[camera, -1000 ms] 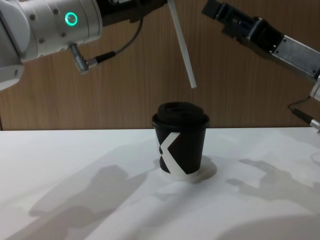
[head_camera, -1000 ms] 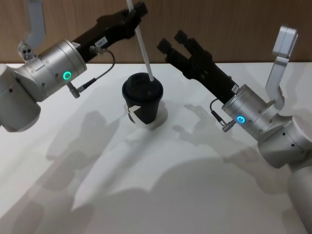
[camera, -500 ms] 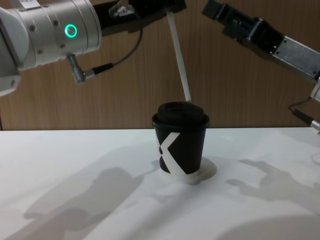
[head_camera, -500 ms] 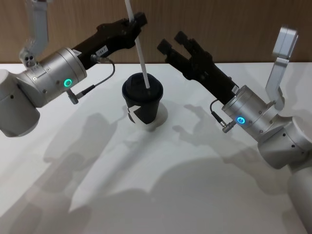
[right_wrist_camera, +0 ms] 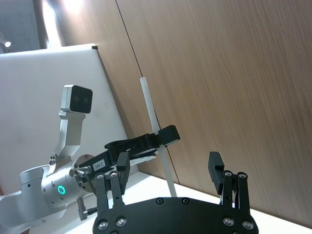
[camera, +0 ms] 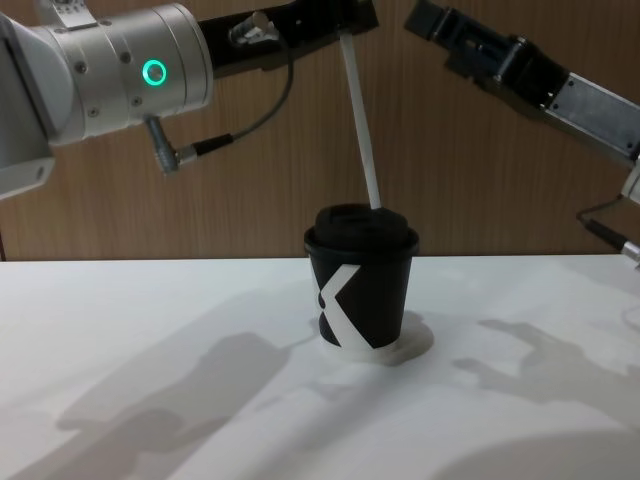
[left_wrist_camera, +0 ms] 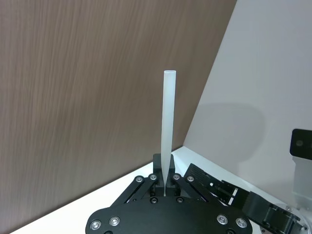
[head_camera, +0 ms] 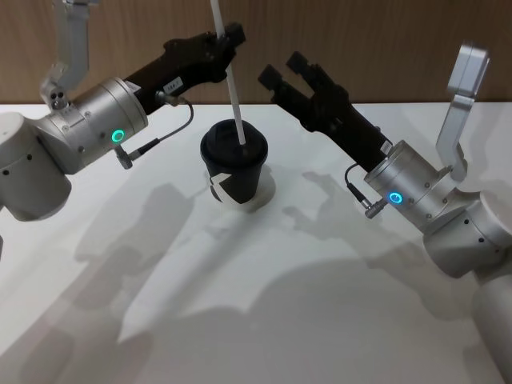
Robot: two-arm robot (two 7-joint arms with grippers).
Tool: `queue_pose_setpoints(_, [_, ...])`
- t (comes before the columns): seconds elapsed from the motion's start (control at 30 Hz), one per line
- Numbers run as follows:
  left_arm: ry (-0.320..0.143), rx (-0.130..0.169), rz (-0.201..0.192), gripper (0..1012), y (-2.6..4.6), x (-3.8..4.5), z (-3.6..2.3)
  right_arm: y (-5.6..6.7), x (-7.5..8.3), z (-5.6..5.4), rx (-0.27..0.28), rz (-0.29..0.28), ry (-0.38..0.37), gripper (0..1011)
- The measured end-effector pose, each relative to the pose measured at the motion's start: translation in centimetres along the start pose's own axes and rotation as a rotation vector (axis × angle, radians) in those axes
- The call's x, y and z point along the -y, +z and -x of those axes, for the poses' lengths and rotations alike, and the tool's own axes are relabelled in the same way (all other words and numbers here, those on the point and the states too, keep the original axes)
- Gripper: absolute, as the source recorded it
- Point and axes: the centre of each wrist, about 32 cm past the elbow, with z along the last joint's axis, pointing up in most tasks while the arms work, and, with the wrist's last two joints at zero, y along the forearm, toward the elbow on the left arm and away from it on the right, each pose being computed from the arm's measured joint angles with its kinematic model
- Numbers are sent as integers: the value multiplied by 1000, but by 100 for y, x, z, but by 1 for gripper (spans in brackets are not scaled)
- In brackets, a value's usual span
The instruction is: Pick up the straw with one hand, pass it to the other hand, and insert it into the cup.
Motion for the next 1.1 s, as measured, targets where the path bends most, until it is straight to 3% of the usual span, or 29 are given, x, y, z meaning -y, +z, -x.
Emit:
queue_pose_setpoints(0.37, [-24, 27, -18, 16, -45, 51, -30, -1, 1, 1, 0, 0, 0, 1001])
queue_pose_setpoints(1.1, [-44, 59, -30, 16, -86, 57, -99, -2, 2, 1, 0, 0, 0, 1001])
